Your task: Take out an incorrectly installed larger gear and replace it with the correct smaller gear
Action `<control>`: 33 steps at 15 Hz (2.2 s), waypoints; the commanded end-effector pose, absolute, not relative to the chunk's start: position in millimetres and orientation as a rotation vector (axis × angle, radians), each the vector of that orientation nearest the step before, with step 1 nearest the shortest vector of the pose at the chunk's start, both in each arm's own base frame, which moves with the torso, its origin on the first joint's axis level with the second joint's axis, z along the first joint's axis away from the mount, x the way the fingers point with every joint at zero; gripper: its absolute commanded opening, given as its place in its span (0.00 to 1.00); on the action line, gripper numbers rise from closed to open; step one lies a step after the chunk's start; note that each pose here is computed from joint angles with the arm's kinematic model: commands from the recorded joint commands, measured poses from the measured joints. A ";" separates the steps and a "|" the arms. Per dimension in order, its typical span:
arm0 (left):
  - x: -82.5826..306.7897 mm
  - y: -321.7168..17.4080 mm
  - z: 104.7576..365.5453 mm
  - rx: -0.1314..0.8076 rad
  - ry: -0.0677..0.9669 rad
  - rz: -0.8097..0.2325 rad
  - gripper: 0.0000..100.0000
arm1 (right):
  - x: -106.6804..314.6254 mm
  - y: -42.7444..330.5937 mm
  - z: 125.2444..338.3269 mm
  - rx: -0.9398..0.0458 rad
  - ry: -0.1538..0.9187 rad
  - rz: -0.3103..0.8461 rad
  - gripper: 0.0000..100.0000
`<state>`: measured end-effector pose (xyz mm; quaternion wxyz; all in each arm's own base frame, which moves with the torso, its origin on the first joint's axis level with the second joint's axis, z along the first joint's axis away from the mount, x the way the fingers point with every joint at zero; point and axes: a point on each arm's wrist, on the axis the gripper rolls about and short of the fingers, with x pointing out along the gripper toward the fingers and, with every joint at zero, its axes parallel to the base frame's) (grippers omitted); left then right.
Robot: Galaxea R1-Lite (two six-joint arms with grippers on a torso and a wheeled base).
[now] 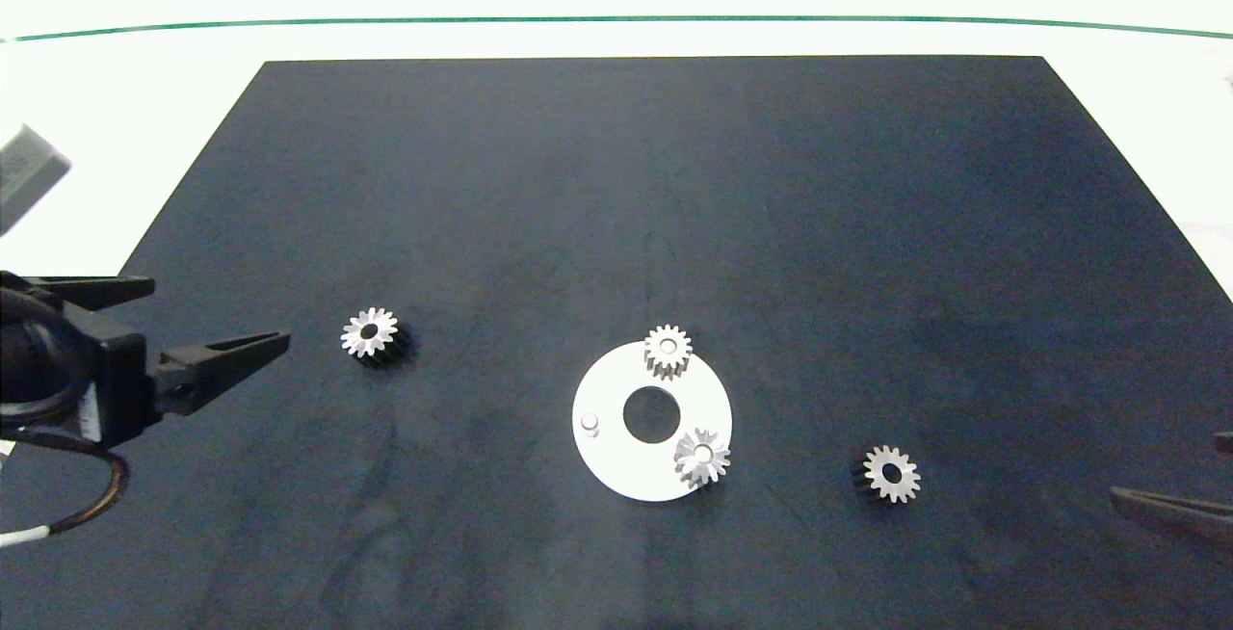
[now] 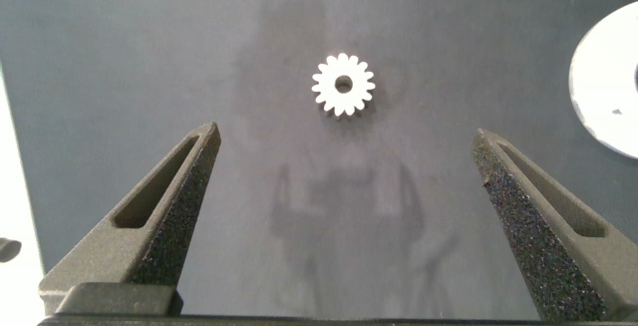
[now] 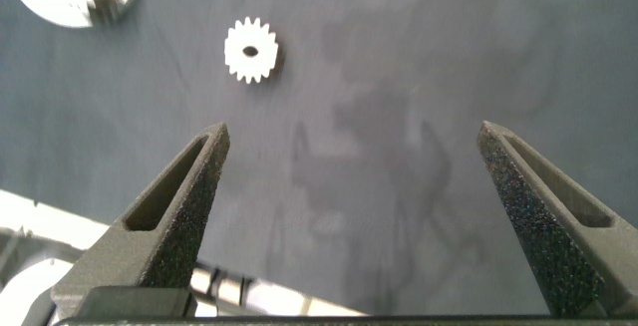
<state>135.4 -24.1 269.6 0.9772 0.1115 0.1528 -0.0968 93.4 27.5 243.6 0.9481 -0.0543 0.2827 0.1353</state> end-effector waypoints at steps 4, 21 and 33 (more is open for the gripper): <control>88.4 -12.5 283.6 0.197 0.193 -0.147 1.00 | 131.3 42.3 203.7 -0.170 0.804 0.296 1.00; 76.2 -10.7 285.0 0.193 0.167 -0.146 1.00 | 182.8 100.6 174.0 -0.355 0.716 0.426 1.00; 74.1 -10.4 285.1 0.194 0.161 -0.145 1.00 | 197.8 124.1 153.8 -0.415 0.707 0.401 1.00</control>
